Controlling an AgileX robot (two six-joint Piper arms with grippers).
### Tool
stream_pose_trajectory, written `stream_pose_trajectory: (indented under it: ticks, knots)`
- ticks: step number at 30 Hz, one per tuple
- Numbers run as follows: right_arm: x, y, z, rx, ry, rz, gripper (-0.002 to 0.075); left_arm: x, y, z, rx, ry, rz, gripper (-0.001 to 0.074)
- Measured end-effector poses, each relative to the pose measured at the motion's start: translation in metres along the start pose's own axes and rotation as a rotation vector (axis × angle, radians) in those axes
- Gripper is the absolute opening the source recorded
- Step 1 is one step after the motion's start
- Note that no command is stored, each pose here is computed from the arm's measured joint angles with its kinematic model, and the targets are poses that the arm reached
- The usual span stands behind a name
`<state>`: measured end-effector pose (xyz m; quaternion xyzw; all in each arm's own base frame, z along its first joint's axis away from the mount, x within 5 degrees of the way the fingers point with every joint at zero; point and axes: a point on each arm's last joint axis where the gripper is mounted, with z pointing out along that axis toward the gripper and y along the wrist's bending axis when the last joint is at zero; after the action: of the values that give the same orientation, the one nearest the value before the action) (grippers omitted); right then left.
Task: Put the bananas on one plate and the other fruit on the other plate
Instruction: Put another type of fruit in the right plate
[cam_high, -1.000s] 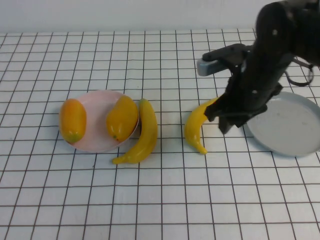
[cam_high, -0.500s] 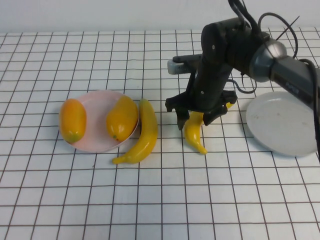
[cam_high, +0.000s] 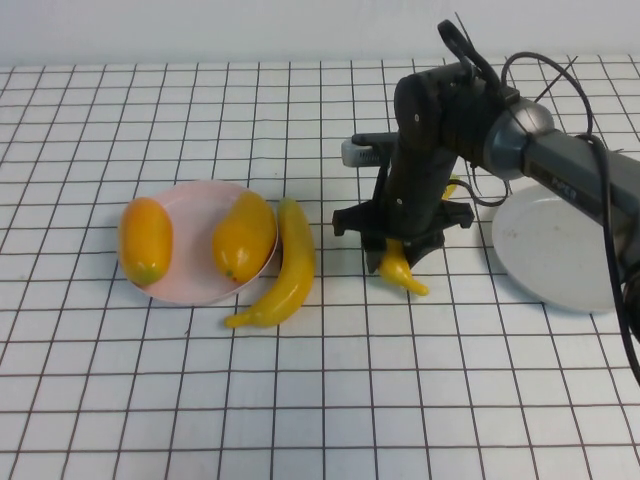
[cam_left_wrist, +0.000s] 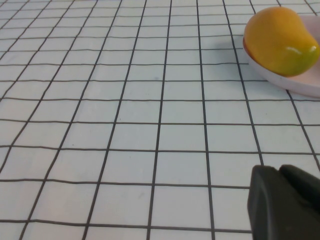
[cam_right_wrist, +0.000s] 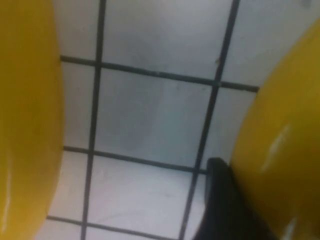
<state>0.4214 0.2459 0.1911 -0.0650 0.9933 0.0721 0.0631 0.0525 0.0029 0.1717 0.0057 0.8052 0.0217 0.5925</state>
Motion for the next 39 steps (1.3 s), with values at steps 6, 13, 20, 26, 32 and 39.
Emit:
stream_pose_trajectory:
  ticks: [6,13,20,26,32,39]
  knots:
    - [0.001,-0.01,-0.046,0.099,-0.115,-0.064,0.0316,0.0,0.0,0.0,0.0,0.0,0.0,-0.0004]
    - [0.042,-0.07,-0.091,0.197,-0.097,-0.026,0.0316,0.0,0.0,0.0,0.0,0.0,0.0,-0.0004]
    - [0.084,-0.147,-0.08,0.216,-0.093,0.025,0.0316,0.0,0.0,0.0,0.0,0.0,0.0,-0.0004]
    - [0.079,-0.178,-0.06,0.218,-0.086,0.006,0.0325,0.0,0.0,0.0,0.0,0.0,0.0,-0.0004]
    - [0.071,-0.185,-0.04,0.215,-0.091,-0.002,0.044,0.0,0.0,0.0,0.0,0.0,0.0,-0.0004]
    - [0.062,-0.169,-0.065,0.13,-0.091,0.048,0.0461,0.0,0.0,0.0,0.0,0.0,0.0,-0.0004]
